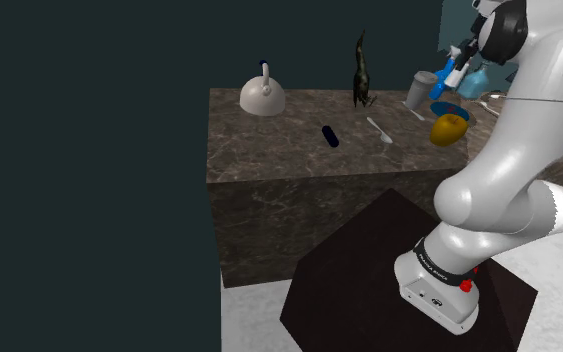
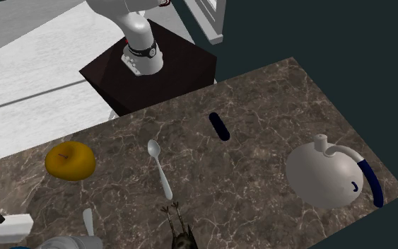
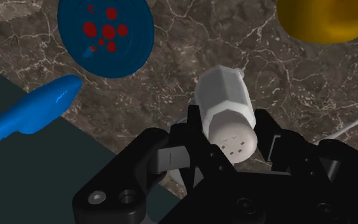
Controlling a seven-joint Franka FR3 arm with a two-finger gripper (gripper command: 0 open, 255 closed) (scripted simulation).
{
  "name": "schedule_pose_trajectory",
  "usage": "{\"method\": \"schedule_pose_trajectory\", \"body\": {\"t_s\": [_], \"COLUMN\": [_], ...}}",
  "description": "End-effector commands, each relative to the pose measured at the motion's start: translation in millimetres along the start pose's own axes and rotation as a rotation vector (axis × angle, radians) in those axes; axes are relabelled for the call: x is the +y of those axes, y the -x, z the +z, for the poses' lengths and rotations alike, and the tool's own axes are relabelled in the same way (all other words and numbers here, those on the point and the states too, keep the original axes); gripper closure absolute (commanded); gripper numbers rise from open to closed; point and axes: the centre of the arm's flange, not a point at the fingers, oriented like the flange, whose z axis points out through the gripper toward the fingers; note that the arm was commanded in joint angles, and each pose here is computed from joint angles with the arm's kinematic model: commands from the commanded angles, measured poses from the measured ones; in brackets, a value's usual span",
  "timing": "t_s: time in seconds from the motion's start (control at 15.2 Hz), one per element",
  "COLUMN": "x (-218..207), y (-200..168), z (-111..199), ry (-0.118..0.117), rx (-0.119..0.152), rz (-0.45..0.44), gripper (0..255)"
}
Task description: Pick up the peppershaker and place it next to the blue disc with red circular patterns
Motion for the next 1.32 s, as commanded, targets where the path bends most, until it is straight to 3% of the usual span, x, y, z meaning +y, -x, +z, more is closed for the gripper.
{"method": "schedule_pose_trajectory", "body": {"t_s": [0.0,1.25], "x": [13,3], "y": [9,10], "z": [7,107], "ry": [0.0,0.0], "rx": [0.001,0.001], "rz": [-0.002,-0.002], "gripper": [255,255]}}
